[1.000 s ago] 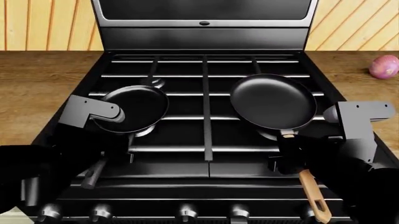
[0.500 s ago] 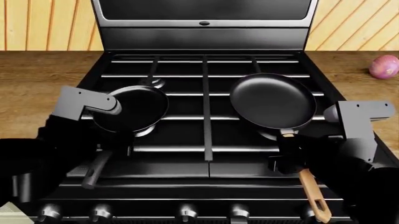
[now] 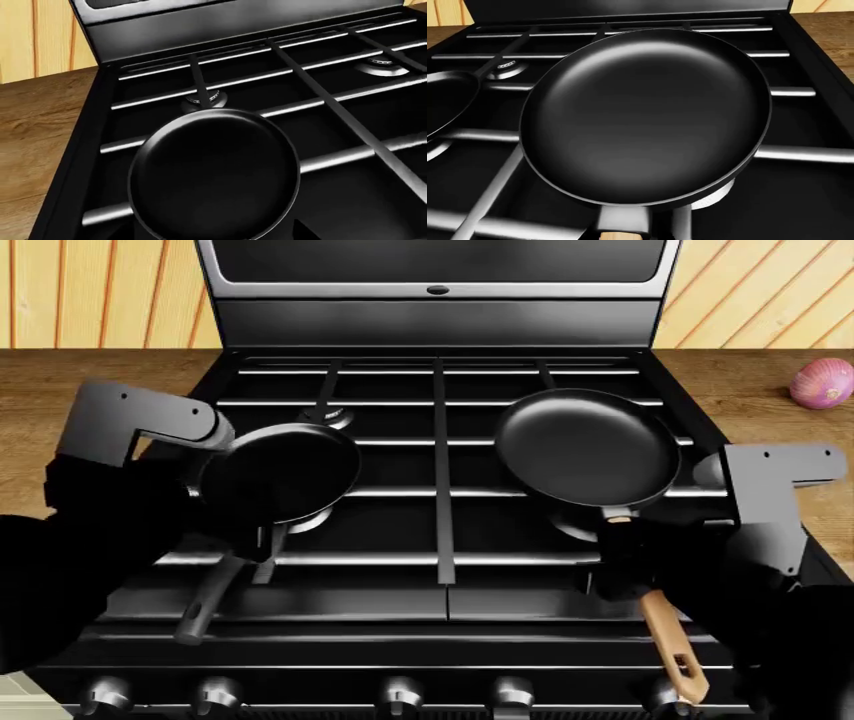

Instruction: Place both pans onto different burners. Then place the onion and the steak on different pans.

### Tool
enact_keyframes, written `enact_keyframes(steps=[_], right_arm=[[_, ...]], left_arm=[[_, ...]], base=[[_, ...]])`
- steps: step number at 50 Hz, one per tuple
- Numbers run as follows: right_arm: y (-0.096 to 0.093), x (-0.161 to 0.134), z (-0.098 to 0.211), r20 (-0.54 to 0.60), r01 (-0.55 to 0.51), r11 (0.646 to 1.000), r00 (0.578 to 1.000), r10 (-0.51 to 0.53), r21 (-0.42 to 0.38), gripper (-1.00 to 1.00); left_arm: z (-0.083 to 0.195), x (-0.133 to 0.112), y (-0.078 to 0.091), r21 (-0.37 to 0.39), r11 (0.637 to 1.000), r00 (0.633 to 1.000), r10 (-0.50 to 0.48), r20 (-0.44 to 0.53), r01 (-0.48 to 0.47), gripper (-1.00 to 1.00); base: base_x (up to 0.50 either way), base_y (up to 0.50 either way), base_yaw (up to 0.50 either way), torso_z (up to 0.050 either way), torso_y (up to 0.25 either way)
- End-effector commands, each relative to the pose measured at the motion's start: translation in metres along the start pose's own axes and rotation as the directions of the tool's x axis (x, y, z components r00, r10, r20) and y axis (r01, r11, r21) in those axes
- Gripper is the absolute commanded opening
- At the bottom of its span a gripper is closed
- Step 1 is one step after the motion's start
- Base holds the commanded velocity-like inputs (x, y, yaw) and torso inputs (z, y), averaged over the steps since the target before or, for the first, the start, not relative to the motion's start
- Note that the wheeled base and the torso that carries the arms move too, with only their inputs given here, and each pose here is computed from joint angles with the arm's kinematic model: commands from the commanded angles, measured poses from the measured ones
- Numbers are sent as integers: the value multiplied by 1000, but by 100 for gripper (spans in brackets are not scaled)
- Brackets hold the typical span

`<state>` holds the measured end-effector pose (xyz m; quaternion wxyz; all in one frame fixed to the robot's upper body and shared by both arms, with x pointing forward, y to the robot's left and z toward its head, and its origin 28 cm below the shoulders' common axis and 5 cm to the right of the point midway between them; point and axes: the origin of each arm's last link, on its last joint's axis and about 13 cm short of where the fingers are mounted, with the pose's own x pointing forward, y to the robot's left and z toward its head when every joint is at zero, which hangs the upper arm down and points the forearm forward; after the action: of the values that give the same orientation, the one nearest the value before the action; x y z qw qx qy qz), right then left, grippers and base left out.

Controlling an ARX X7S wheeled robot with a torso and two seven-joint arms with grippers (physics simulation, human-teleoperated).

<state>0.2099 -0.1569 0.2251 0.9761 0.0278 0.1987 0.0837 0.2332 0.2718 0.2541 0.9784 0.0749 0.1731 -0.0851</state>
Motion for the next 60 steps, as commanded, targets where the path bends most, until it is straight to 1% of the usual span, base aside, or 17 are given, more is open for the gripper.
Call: enact_keyframes(steps=[1,10,22,36,60], right_arm=[[-10,6,15,70,68,998,995,-68,5,-100],[-22,19,13,50,114,993,992,-116,27,-100],[-35,30,8,34,161,986,986,-163,54,-100],[-35,41,4,22,152,986,988,-154,65,-100],[-36,47,-10,-8,146,986,989,-146,79,-100]], left_arm=[[17,-13,1,-17,1000,997,-1,82,2,100],[25,-16,-2,-22,1000,994,-5,111,7,100],[25,-15,-1,-24,1000,994,-3,111,6,100],[23,-14,-1,-20,1000,994,1,107,1,100],[22,-13,-1,-20,1000,994,7,105,-5,100]], base=[[0,0,0,0,0],[0,0,0,0,2],[0,0,0,1,2],[0,0,0,1,2],[0,0,0,1,2]])
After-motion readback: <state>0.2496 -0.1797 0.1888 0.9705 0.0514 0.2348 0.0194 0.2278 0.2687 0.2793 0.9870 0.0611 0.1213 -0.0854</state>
